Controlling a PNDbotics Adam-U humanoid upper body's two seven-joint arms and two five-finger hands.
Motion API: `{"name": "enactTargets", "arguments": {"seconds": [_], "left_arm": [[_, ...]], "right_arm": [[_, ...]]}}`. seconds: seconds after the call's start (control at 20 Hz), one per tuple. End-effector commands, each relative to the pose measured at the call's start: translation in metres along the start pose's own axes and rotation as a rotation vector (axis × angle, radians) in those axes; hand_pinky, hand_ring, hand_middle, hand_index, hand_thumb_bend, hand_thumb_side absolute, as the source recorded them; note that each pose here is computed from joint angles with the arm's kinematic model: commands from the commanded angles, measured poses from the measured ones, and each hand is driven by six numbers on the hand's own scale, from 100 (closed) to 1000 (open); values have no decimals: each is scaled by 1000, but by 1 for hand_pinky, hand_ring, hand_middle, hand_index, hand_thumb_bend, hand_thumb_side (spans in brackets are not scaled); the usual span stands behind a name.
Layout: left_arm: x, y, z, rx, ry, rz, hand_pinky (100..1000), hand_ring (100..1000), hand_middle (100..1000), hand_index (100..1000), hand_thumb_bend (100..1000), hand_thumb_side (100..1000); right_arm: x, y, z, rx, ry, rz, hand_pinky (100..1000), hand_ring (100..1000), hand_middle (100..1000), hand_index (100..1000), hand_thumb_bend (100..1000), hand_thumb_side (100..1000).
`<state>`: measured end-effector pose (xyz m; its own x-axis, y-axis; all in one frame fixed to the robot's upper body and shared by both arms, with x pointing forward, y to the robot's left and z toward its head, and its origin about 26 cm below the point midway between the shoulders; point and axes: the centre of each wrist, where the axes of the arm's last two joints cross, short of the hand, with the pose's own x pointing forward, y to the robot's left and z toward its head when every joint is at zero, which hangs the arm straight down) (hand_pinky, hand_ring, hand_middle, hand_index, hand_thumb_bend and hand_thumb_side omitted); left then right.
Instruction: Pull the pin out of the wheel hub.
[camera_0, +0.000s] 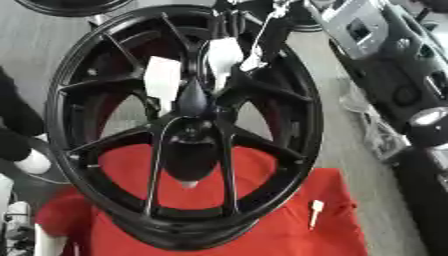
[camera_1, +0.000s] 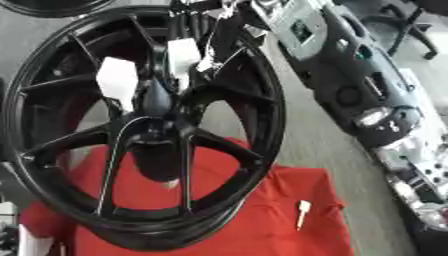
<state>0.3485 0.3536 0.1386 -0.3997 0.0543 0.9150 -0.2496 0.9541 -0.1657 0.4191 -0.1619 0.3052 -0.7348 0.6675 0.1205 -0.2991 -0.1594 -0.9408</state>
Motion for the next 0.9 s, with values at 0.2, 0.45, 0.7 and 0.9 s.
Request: {"name": "enactTargets", "arguments": {"seconds": [0.2, 0.45, 0.7, 0.9], "left_arm": [[9, 0, -6, -3, -29, -13, 762, 820, 767, 820, 171, 824], [9, 0, -6, 1, -29, -15, 761, 819, 763, 818, 171, 823], [9, 0, -6, 3, -28, -15, 761, 820, 761, 818, 171, 824], [9, 1, -6, 6, -27, -17, 760, 819, 759, 817, 171, 824]], "right_arm": [[2, -9, 8, -43, 11, -5, 649, 606, 561, 686, 437, 128], [2, -8, 7, -68, 21, -32, 652, 606, 517, 640, 450, 100], [2, -6, 6, -79, 20, -63, 646, 583, 475, 557, 469, 100], [1, -6, 7, -87, 20, -85, 636, 564, 452, 512, 460, 100]]}}
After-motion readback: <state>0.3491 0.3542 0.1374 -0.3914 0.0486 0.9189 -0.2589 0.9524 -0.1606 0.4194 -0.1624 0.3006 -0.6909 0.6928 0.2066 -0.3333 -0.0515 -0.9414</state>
